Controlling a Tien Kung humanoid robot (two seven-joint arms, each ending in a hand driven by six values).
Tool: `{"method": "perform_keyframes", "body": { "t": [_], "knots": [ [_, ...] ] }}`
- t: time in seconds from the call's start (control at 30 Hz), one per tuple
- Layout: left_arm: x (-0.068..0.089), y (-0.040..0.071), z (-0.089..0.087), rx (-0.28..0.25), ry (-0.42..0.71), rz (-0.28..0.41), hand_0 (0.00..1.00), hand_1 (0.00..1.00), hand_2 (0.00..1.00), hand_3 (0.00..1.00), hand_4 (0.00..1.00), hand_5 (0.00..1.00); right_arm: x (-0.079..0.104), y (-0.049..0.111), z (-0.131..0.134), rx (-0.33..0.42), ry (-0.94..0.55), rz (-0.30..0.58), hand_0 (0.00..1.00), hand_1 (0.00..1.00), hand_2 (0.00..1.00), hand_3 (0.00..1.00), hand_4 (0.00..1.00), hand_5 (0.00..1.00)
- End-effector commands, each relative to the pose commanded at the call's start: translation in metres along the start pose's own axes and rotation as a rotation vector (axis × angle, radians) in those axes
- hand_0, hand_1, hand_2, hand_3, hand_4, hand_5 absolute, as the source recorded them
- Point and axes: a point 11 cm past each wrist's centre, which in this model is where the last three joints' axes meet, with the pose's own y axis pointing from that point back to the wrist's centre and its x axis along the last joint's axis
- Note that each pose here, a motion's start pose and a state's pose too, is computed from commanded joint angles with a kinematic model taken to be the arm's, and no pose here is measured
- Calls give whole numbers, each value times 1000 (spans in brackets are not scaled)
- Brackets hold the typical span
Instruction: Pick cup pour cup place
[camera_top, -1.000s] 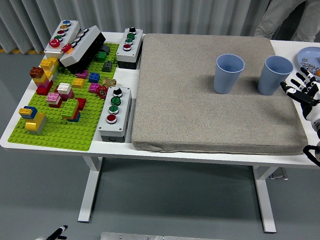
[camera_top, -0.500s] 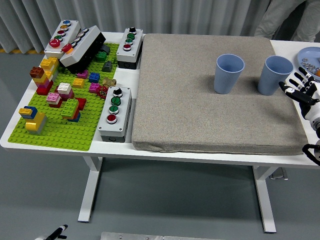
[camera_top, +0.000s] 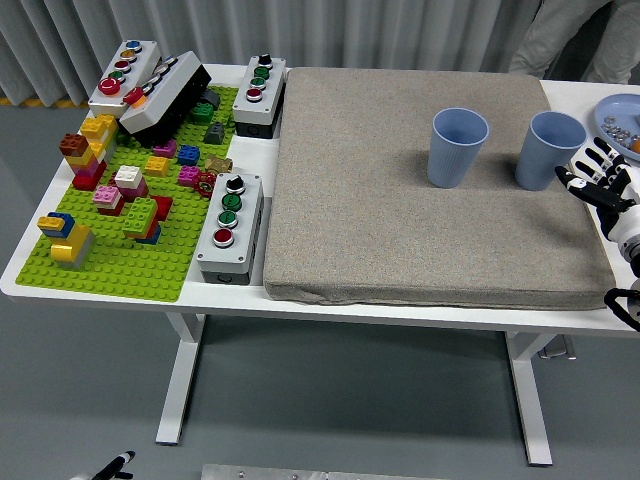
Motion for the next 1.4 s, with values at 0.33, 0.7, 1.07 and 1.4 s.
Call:
{"method": "perform_keyframes", "body": {
  "t": [0.33, 0.7, 1.07, 1.4],
  "knots": [
    [0, 0, 3, -6, -3, 1, 884, 838, 893, 799, 666, 998, -2, -3, -3, -3, 2, -2, 887, 866, 932, 936, 807, 210],
    [1, 0, 6, -12, -7, 3, 885, 837, 893, 799, 666, 998, -1, -6, -6, -4, 1, -1, 887, 866, 933, 936, 807, 211],
    [2, 0, 13, -23, -13, 4, 886, 839, 893, 799, 666, 998, 0, -8, -8, -3, -4, 3, 887, 866, 933, 935, 807, 211],
    [1, 0, 15, -26, -16, 3, 886, 839, 893, 799, 667, 998, 0, -10, -11, 0, -3, 2, 887, 866, 933, 935, 807, 209]
  ]
}}
